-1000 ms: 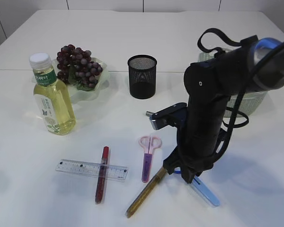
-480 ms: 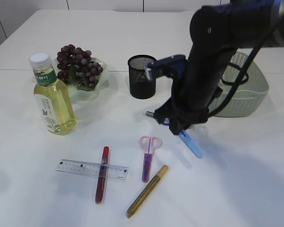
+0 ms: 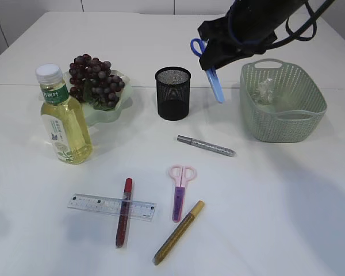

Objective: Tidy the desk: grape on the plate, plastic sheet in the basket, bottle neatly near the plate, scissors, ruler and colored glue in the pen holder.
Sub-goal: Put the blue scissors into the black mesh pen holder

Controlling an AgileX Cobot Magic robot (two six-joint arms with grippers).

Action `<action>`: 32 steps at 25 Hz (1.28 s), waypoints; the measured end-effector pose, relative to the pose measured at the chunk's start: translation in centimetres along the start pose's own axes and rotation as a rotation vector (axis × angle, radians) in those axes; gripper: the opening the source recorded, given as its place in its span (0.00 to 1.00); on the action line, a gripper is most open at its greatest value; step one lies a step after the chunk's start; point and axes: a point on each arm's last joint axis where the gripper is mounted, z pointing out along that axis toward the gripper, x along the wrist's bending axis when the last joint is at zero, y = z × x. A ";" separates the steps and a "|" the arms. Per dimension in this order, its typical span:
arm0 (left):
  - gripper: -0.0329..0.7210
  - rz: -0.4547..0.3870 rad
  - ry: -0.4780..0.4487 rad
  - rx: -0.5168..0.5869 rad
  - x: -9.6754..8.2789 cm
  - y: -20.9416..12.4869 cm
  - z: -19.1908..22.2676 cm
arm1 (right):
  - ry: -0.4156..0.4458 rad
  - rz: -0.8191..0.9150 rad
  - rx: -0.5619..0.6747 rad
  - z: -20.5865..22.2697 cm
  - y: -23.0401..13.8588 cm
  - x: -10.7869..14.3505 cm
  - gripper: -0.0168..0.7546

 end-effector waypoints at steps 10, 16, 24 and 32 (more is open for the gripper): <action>0.63 -0.001 -0.003 0.037 0.0 -0.3 0.0 | 0.198 -0.028 -0.219 2.7 3.1 -3.1 0.29; 0.63 -0.001 -0.003 0.037 0.0 -0.3 0.0 | 0.225 -0.105 -0.334 5.4 4.5 -4.3 0.29; 0.63 -0.001 -0.003 0.030 0.0 -0.3 0.0 | 0.218 -0.189 -0.521 8.0 5.6 -5.5 0.29; 0.63 -0.001 -0.003 0.025 0.0 -0.2 0.0 | 0.194 -0.309 -0.627 10.7 5.4 -6.3 0.29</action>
